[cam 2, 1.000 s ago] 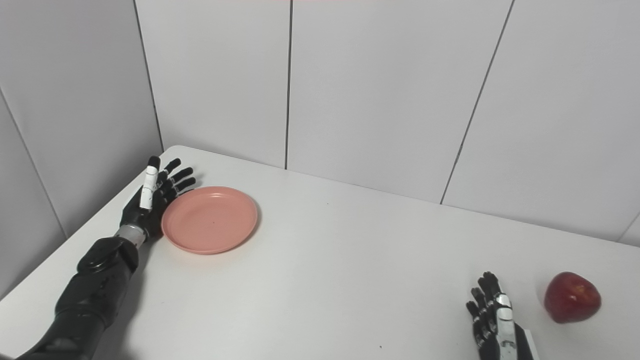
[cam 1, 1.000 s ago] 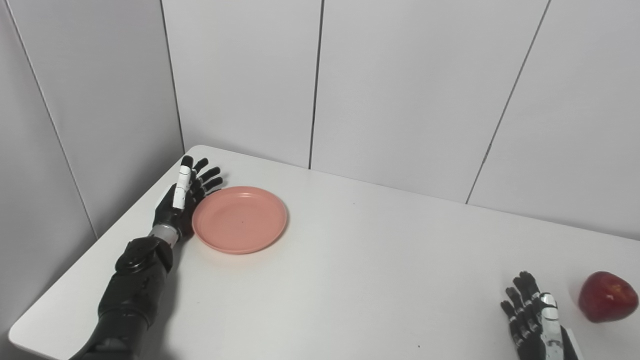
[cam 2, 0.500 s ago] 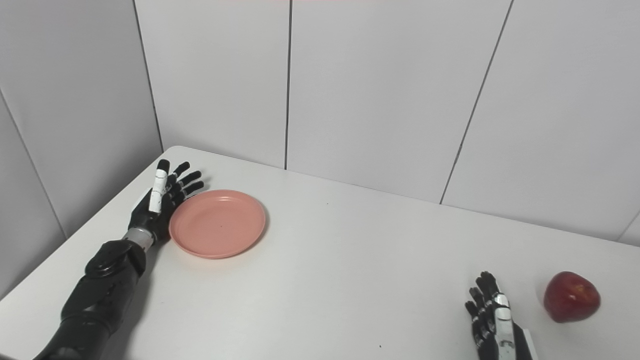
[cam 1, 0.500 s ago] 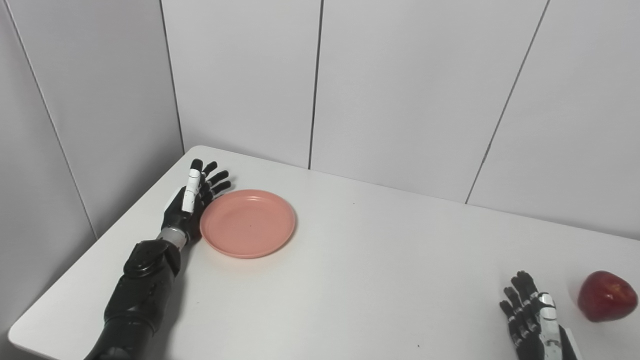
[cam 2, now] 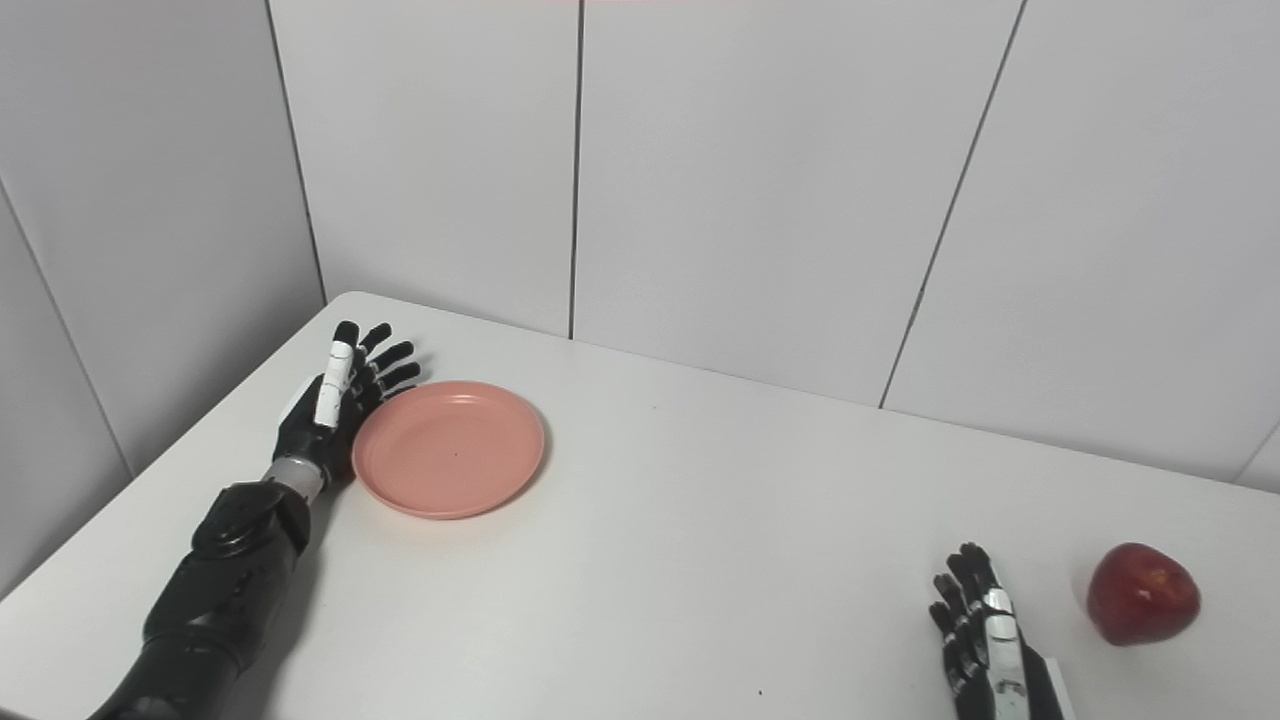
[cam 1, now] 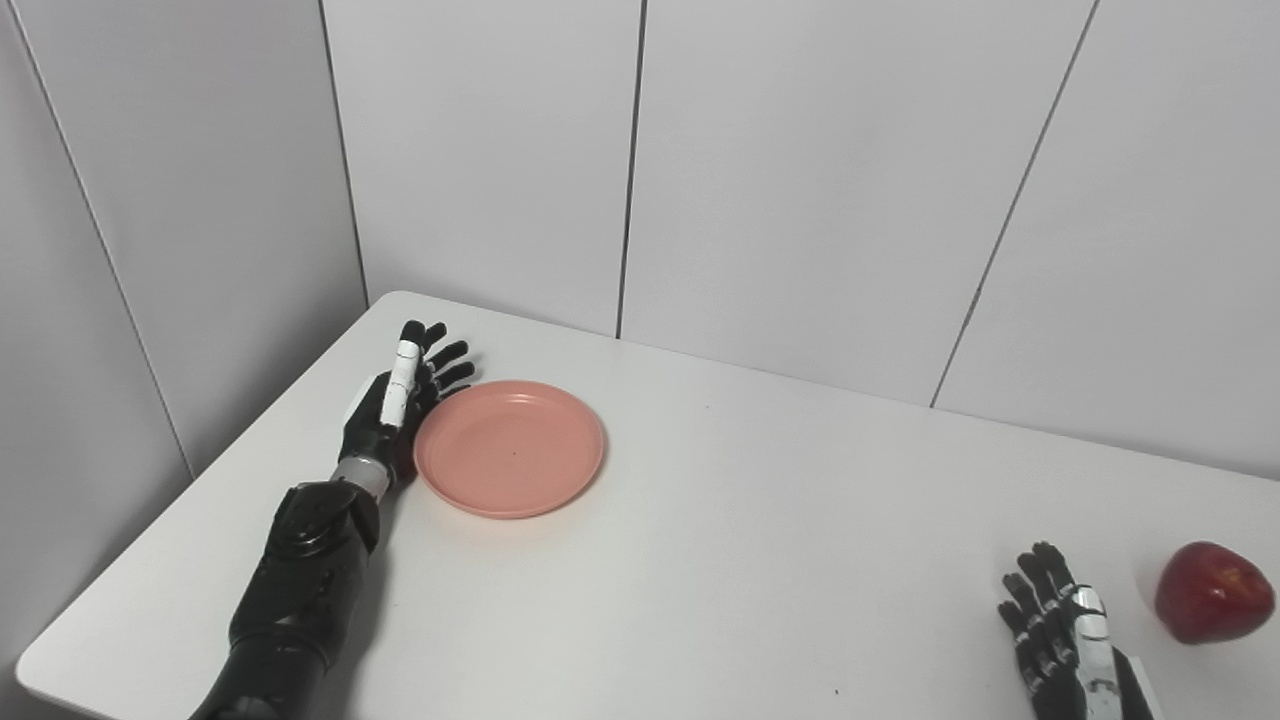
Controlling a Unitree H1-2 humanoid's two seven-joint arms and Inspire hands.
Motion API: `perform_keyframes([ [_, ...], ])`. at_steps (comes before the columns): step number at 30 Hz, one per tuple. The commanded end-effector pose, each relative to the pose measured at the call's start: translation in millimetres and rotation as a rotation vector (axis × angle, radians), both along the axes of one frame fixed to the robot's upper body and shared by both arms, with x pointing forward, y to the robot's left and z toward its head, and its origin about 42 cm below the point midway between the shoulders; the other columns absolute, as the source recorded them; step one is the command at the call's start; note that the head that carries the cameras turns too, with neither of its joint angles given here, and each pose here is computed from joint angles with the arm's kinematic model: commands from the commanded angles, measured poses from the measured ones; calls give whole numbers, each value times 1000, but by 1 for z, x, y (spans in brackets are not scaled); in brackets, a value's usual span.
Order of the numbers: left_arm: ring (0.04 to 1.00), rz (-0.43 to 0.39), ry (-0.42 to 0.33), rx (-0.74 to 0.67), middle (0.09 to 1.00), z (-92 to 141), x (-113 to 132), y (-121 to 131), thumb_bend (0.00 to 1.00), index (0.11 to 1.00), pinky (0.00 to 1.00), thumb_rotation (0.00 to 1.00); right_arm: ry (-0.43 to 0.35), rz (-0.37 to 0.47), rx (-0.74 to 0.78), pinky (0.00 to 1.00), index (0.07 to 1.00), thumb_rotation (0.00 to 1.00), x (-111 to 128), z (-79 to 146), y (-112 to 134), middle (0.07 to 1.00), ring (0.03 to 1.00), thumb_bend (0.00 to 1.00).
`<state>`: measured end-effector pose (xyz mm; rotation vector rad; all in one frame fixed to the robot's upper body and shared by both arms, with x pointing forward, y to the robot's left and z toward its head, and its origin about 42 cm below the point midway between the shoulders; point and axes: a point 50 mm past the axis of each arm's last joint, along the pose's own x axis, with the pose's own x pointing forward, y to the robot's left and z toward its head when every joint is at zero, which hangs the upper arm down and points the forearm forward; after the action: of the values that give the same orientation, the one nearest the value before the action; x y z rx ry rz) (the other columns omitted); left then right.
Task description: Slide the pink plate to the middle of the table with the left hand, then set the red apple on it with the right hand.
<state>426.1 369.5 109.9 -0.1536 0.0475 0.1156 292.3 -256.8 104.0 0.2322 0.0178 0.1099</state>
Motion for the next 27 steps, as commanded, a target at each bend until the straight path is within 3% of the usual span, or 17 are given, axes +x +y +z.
perform_keyframes([
  [1, 873, -18, 0, 1, 902, 6, 10, -10, 829, 934, 869, 936, 56, 3, 30, 1000, 951, 864, -10, -17, 7, 967, 975, 761],
  [10, 865, -33, 12, 2, 890, 0, 13, -20, 847, 928, 795, 926, 56, 5, 32, 1000, 950, 853, -10, -17, 8, 967, 977, 756],
  [27, 868, -71, 87, 59, 892, -8, 14, -28, 796, 938, 810, 945, 51, 10, 27, 1000, 951, 830, -10, -16, 11, 967, 978, 761],
])
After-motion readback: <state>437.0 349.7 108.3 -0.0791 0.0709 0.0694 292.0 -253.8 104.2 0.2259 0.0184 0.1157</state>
